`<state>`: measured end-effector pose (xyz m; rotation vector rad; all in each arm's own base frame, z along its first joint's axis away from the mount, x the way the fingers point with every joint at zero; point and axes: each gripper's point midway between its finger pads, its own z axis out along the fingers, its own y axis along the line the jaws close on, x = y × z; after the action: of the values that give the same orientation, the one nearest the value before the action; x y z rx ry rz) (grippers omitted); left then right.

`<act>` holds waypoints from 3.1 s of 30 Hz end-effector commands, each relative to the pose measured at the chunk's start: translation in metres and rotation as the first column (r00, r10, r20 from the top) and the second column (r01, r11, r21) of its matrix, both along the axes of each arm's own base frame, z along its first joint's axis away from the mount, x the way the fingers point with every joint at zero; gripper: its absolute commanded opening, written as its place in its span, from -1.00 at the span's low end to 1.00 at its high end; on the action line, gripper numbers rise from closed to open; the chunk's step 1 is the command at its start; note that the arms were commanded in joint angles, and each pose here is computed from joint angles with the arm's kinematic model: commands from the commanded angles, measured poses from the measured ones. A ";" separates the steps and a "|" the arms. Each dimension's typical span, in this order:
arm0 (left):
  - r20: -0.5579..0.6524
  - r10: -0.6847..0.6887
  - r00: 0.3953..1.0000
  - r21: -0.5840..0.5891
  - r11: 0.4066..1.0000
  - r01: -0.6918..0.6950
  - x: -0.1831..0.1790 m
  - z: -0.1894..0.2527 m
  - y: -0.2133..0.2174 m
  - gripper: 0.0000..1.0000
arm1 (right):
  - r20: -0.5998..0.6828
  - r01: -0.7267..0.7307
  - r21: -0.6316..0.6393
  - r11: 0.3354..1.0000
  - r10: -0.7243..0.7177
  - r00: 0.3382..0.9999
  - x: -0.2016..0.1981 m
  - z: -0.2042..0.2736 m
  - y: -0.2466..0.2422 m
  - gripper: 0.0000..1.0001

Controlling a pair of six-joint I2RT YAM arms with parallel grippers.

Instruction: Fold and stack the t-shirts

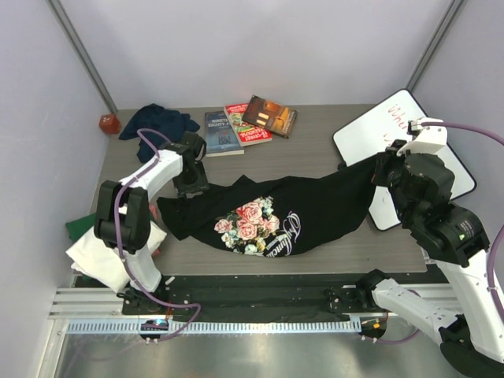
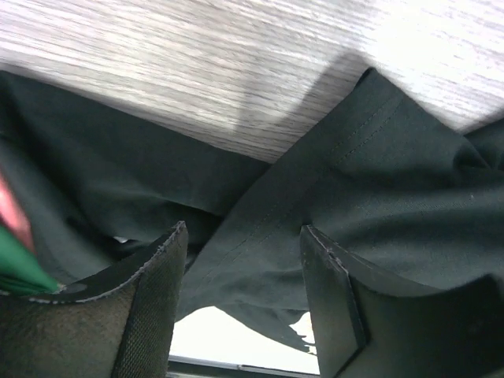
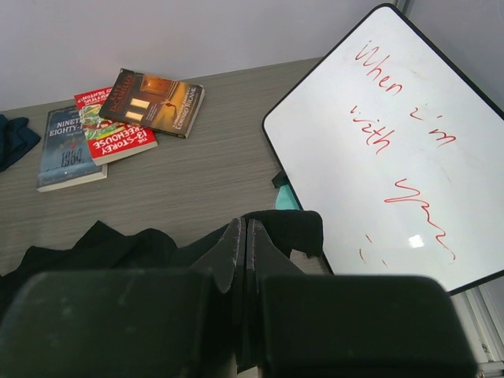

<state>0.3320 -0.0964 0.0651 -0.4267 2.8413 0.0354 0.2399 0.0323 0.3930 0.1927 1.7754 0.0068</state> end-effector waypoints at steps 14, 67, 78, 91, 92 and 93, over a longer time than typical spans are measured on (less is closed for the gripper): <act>0.033 -0.012 0.999 -0.076 0.997 0.014 0.009 -0.006 -0.014 -0.99 | 0.049 -0.006 0.049 0.999 0.003 0.999 0.004 0.011 0.005 -0.98; 0.202 -0.007 0.979 0.039 0.999 -0.001 -0.086 0.060 -0.004 0.07 | 0.059 -0.039 0.080 0.996 0.035 0.998 0.008 0.011 0.014 -0.98; 0.217 -0.061 0.974 0.027 0.998 0.056 -0.032 0.033 -0.036 -0.14 | 0.061 -0.030 0.071 0.997 0.026 0.998 0.005 0.010 0.010 -0.98; 0.220 -0.059 0.974 0.017 0.998 0.057 -0.009 0.032 -0.038 -0.08 | 0.037 -0.008 0.051 0.999 0.006 0.999 0.003 -0.001 0.005 -0.98; 0.212 -0.060 0.976 0.014 0.998 0.058 -0.010 0.029 -0.038 -0.09 | 0.033 -0.007 0.048 0.999 0.005 0.999 0.004 -0.002 0.005 -0.98; 0.209 -0.059 0.976 0.011 0.998 0.058 -0.010 0.028 -0.039 -0.08 | 0.034 -0.010 0.048 0.999 0.008 0.999 0.004 -0.001 0.006 -0.98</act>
<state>0.3133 -0.1310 0.0925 -0.3296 2.6636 0.0257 0.2421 0.0417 0.3810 0.1906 1.7883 0.0600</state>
